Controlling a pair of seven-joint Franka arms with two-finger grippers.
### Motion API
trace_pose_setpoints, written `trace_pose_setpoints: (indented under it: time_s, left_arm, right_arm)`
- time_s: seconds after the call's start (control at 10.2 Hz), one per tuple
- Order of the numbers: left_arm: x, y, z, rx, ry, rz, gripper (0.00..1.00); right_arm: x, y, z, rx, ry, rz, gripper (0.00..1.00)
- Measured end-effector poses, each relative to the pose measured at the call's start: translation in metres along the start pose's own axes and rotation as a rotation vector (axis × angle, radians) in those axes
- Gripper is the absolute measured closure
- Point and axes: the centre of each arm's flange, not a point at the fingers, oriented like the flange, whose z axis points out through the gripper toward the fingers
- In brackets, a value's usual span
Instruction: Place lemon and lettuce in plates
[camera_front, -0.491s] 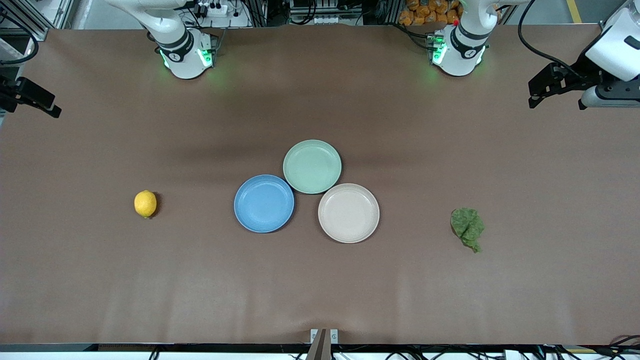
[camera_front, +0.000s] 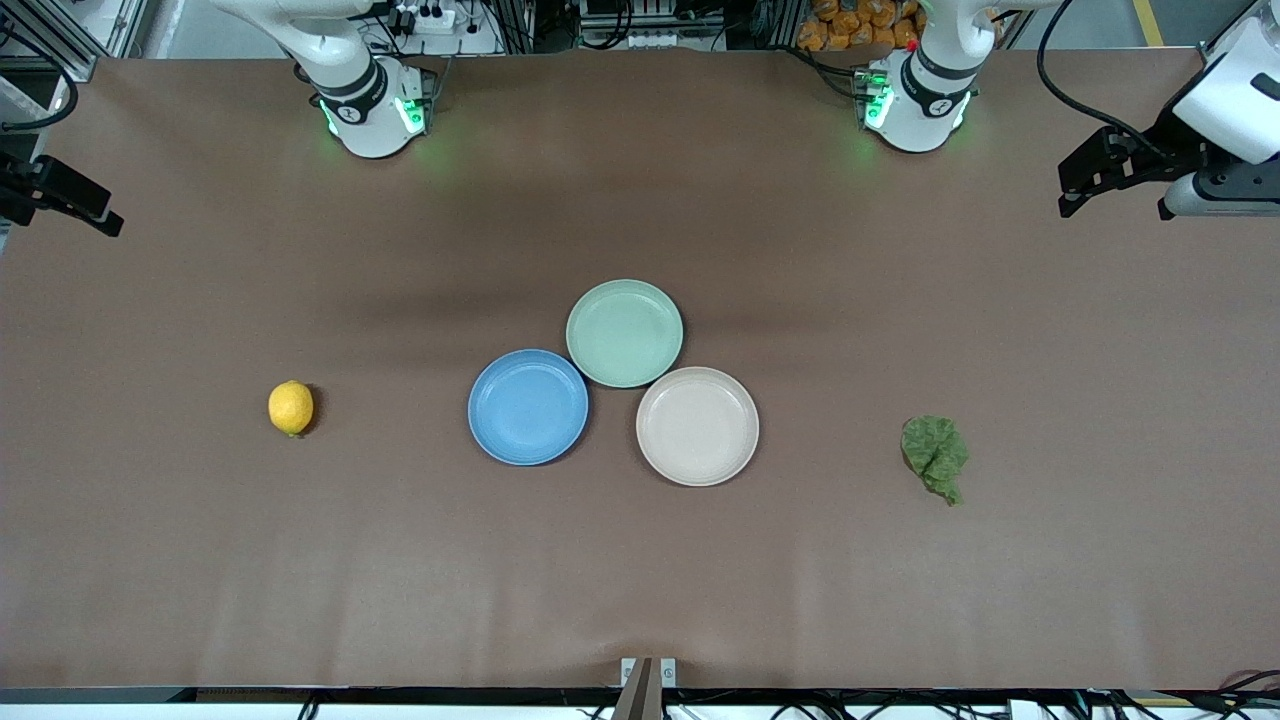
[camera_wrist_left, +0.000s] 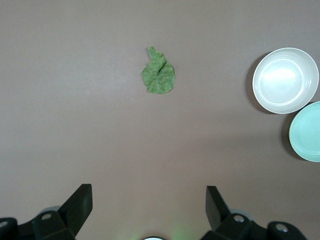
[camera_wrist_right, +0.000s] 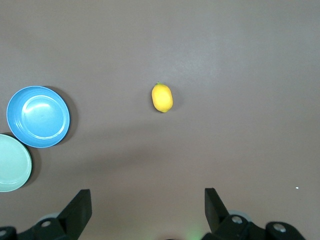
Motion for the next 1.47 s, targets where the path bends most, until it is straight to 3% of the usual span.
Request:
trace_pose_setpoints:
  time_s: [0.49, 0.98, 1.47]
  left_arm:
    - [0.035, -0.002, 0.035, -0.005, -0.053, -0.005, 0.00]
    - [0.102, -0.019, 0.127, -0.020, -0.123, -0.034, 0.00]
    - [0.156, -0.019, 0.234, -0.038, -0.070, -0.062, 0.00]
  right_arm:
    - [0.008, -0.001, 0.017, -0.001, -0.011, 0.000, 0.00]
    - [0.030, -0.006, 0.098, -0.002, -0.008, -0.007, 0.00]
    - [0.039, -0.012, 0.208, -0.004, -0.008, -0.020, 0.00]
